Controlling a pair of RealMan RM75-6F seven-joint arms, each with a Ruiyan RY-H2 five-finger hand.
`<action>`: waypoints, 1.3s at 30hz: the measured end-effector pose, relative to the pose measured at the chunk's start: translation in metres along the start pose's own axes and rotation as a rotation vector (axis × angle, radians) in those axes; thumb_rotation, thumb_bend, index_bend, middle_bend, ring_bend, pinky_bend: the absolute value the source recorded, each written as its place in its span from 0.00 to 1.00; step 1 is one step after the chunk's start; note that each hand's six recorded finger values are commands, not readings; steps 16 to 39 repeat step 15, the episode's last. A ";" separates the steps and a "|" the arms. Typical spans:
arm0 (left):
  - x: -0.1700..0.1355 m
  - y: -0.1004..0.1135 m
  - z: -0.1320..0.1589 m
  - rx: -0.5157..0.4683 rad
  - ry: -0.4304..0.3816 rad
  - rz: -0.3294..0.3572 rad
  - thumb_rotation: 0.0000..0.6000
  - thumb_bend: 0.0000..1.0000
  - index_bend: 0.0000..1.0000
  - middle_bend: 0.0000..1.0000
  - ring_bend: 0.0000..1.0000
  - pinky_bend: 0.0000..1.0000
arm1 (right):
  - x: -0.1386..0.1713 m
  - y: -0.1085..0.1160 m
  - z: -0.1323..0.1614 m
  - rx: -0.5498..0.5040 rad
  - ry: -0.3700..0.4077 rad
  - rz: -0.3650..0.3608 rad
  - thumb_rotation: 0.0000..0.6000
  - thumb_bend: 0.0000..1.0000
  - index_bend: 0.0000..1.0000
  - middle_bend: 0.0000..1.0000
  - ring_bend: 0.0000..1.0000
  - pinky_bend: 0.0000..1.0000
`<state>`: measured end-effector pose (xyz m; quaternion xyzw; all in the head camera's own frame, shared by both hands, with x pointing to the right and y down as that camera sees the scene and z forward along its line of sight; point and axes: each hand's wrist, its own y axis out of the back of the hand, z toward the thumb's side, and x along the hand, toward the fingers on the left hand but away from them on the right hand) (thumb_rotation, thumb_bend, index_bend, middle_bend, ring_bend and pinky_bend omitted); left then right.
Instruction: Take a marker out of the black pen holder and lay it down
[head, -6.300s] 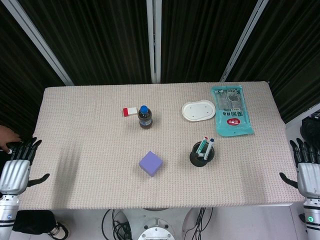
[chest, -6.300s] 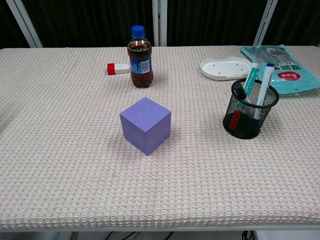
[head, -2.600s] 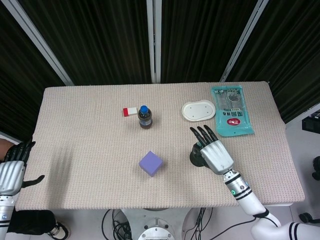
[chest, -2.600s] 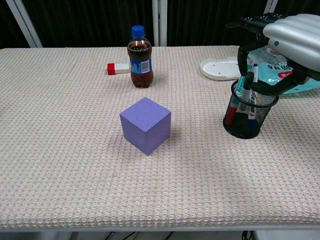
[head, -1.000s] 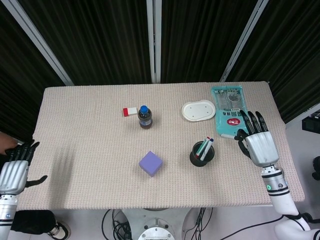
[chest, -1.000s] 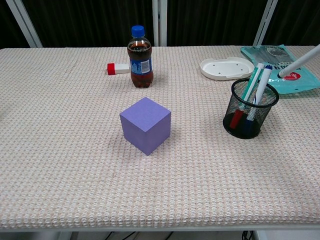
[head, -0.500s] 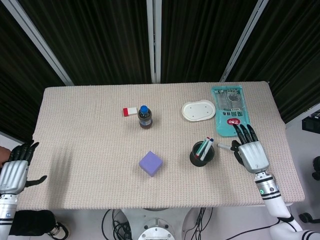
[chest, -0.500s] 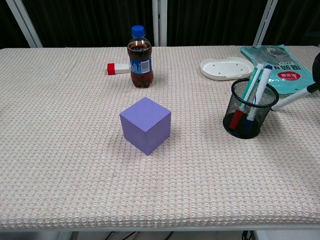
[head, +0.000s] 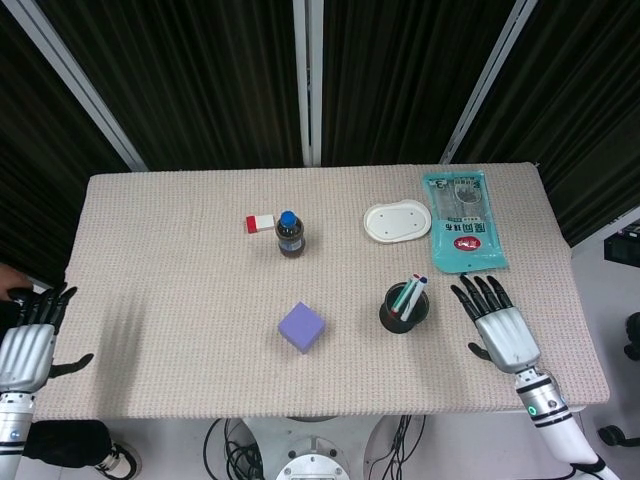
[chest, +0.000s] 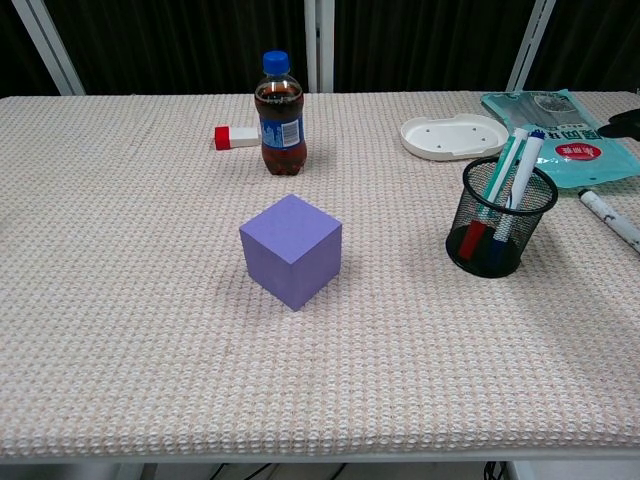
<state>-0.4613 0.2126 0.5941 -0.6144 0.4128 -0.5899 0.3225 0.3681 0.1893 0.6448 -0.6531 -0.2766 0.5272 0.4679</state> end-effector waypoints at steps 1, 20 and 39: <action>0.000 0.000 0.001 0.000 -0.002 0.001 1.00 0.12 0.06 0.00 0.00 0.00 | 0.003 0.003 -0.003 0.002 -0.009 -0.008 1.00 0.02 0.00 0.00 0.00 0.00; 0.005 0.007 0.009 0.009 -0.041 0.029 1.00 0.12 0.06 0.00 0.00 0.00 | 0.068 0.037 -0.090 0.051 -0.359 -0.095 1.00 0.03 0.00 0.00 0.00 0.00; 0.005 0.007 0.009 0.009 -0.041 0.029 1.00 0.12 0.06 0.00 0.00 0.00 | 0.068 0.037 -0.090 0.051 -0.359 -0.095 1.00 0.03 0.00 0.00 0.00 0.00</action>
